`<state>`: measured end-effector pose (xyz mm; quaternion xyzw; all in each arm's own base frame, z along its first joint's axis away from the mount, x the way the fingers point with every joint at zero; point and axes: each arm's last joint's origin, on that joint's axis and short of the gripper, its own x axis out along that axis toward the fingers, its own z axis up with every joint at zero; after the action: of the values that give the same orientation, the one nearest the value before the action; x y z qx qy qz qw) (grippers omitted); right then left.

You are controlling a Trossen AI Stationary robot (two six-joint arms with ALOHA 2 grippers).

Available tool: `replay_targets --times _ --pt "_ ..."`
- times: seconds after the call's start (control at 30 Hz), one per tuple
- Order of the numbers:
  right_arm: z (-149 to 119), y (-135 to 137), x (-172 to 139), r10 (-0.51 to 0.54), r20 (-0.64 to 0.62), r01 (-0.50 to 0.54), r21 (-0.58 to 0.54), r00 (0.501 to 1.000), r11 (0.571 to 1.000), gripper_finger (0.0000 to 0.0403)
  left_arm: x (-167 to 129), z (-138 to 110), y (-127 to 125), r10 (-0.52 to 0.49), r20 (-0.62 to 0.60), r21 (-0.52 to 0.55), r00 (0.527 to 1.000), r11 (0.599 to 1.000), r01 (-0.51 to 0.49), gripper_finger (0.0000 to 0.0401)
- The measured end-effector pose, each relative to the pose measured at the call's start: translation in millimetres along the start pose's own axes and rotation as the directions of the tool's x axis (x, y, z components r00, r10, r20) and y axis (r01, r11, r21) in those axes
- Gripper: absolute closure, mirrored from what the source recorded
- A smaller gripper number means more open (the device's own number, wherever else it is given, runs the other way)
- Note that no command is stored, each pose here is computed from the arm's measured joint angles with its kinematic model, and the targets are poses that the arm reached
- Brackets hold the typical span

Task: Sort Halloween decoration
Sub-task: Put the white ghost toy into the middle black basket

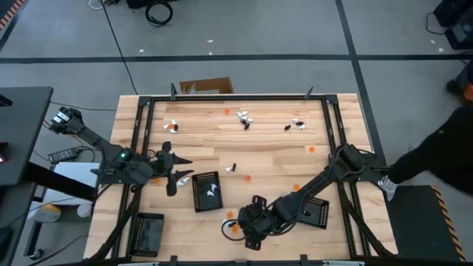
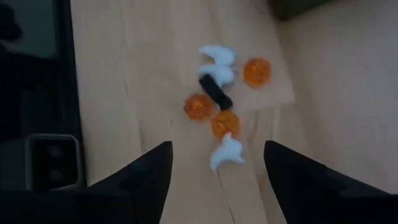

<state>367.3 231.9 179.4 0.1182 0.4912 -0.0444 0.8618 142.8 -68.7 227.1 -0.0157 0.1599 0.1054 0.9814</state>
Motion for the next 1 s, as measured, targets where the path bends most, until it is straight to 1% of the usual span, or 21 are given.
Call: replay_targets --times 0.1,0.27,0.4,0.57,0.73,0.87,1.0 --pt "-5.2 -1.0 11.9 -0.029 -0.019 0.028 -0.024 0.999 0.999 0.0145 0.0 -0.9 0.3 0.002 -0.007 0.006 1.000 1.000 -0.002 0.0239" --pt "-11.8 0.9 24.4 -0.065 -0.008 0.064 -0.068 0.998 0.996 0.0144 0.0 -1.3 0.4 0.004 -0.011 0.003 1.000 1.000 -0.004 0.0239" --pt "-15.4 2.2 30.0 -0.093 0.010 0.093 -0.084 0.996 0.992 0.0144 0.1 -1.5 0.4 0.004 -0.012 0.003 1.000 1.000 -0.004 0.0239" --pt "-18.6 0.1 36.3 -0.121 -0.001 0.120 -0.102 0.993 0.987 0.0146 0.1 -2.3 0.7 0.006 -0.019 0.009 1.000 1.000 -0.006 0.0239" --pt "-24.8 -0.9 48.5 -0.132 -0.025 0.128 -0.124 0.991 0.984 0.0155 0.0 -2.9 0.9 0.008 -0.024 0.014 1.000 1.000 -0.008 0.0239" --pt "-25.8 -0.7 50.3 -0.126 -0.038 0.121 -0.117 0.991 0.986 0.0163 0.0 -2.6 0.8 0.007 -0.020 0.004 1.000 1.000 -0.007 0.0239" --pt "-26.4 -1.4 50.5 -0.149 -0.030 0.145 -0.120 0.988 0.982 0.0179 0.0 -2.5 0.8 0.007 -0.020 0.001 1.000 1.000 -0.007 0.0239"
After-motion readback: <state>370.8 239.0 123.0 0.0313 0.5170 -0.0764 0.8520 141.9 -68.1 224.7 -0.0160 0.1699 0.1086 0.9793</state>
